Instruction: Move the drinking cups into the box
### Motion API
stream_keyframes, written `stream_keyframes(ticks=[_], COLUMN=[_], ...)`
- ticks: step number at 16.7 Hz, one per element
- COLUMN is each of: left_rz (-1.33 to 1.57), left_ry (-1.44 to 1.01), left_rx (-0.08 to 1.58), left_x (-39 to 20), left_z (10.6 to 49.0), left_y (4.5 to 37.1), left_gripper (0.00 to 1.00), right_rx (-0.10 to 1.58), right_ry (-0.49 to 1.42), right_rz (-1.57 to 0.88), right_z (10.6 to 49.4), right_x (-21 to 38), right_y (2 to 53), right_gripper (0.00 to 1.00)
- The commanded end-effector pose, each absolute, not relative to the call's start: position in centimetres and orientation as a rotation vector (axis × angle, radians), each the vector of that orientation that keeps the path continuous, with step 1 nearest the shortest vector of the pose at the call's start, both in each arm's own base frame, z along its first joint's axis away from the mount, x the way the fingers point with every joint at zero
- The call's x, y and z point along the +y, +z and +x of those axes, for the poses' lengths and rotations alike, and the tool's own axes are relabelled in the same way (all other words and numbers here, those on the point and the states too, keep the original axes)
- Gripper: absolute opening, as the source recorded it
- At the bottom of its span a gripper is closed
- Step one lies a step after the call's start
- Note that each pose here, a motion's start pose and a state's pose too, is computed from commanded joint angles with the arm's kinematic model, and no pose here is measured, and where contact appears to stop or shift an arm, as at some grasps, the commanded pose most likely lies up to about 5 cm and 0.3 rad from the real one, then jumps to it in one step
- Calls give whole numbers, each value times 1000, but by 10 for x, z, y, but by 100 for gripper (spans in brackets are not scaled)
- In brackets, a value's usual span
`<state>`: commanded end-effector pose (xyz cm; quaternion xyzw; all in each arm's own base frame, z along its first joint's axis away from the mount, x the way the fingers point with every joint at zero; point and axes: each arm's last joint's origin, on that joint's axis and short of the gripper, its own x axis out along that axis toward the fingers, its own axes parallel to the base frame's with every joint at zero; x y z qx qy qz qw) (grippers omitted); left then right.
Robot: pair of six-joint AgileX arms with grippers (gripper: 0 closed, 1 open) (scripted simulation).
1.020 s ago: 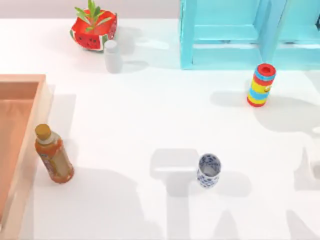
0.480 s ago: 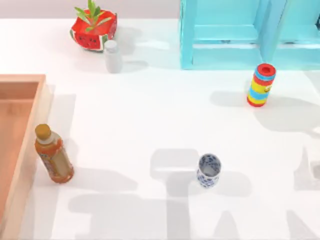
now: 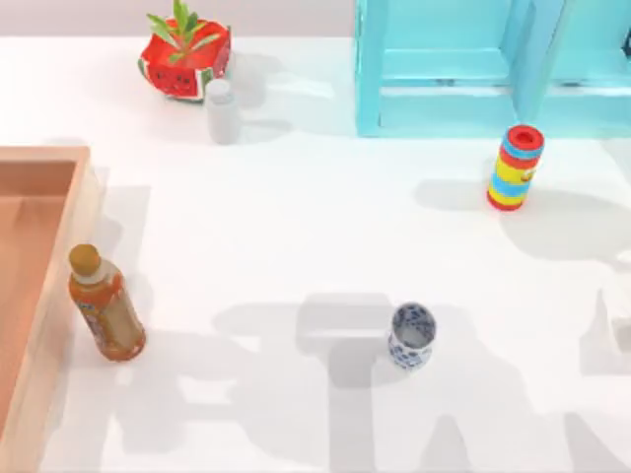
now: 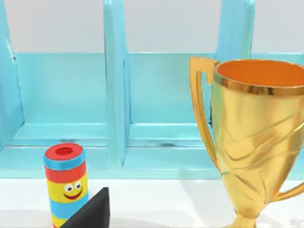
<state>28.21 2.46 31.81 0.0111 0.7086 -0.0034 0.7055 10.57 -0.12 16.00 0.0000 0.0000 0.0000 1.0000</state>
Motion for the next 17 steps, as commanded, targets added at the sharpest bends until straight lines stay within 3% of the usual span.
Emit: stream_keyframes(ticks=[3, 6, 11, 14, 17], left_rz=[31, 45, 39, 20, 16], left_ry=[-13, -3, 1, -12, -16], left_rx=[1597, 1616, 1595, 1576, 1572], left_x=[-52, -163, -324, -370, -377], left_z=[330, 350, 307, 281, 276], left_y=[311, 290, 252, 240, 238], left_gripper=[100, 100, 100, 100, 100], right_rx=[0, 0, 0, 0, 0], right_ry=[0, 0, 0, 0, 0], right_rz=[0, 0, 0, 0, 0], right_z=[106, 106, 106, 106, 106], right_x=[-1, -1, -1, -1, -1], right_y=[160, 160, 160, 160, 160], right_gripper=[100, 100, 100, 100, 100])
